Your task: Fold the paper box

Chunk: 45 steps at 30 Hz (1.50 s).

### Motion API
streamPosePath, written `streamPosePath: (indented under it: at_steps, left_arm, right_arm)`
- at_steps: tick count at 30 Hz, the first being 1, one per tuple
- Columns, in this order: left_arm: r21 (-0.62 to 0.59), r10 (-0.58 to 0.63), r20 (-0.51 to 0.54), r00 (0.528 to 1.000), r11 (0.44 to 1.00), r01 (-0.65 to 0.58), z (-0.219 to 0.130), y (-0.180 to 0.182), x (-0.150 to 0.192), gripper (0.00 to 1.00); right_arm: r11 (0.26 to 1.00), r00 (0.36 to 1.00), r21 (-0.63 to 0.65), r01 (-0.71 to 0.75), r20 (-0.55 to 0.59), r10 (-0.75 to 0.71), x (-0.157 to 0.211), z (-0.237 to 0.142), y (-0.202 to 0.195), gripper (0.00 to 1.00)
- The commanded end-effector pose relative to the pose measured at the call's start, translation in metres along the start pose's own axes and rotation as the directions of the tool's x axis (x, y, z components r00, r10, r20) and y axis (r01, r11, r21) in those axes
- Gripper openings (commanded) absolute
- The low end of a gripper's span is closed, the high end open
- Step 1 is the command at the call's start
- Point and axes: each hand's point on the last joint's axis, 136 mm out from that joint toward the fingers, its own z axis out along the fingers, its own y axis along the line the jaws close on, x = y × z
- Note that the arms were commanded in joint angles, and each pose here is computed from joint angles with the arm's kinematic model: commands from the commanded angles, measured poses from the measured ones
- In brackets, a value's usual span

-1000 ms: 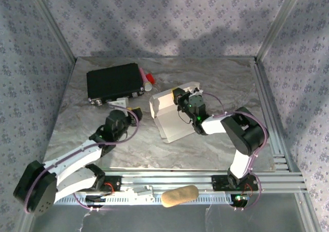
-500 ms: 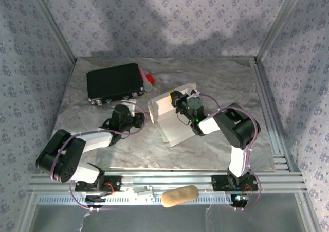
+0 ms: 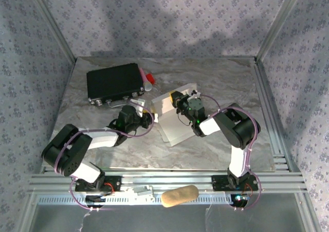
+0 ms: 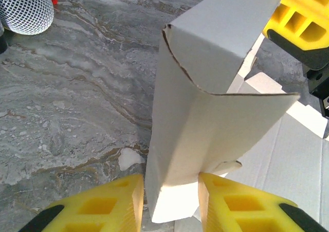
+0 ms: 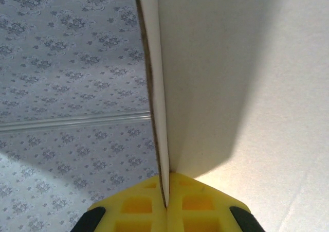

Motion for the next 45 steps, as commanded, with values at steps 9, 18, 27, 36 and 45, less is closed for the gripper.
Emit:
streamPosePath:
  at_steps: [9,18,27,36,45]
  left_arm:
    - [-0.100,0.082,0.061,0.995,0.992,-0.075,0.018,-0.013,-0.022,0.29]
    - [-0.255,0.106,0.076,0.991,0.963,-0.084,0.026,-0.004,-0.021,0.25]
    - [-0.365,0.121,0.068,0.990,0.927,-0.088,0.034,0.003,-0.019,0.18]
    - [-0.413,0.142,0.058,0.988,0.905,-0.106,0.046,-0.004,-0.017,0.00]
    - [-0.514,0.157,0.039,0.987,0.850,-0.115,0.052,-0.001,-0.015,0.00]
  right_arm:
    - [1.000,1.000,-0.006,0.010,-0.018,-0.010,0.007,-0.003,-0.003,0.00]
    - [1.000,1.000,-0.005,0.006,-0.018,-0.006,0.010,-0.009,-0.011,0.00]
    - [1.000,1.000,0.004,-0.001,-0.015,0.001,0.011,-0.015,-0.014,0.00]
    - [1.000,1.000,0.014,-0.009,-0.017,0.009,0.012,-0.017,-0.017,0.00]
    - [1.000,1.000,0.016,-0.021,-0.017,0.021,0.011,-0.018,-0.017,0.00]
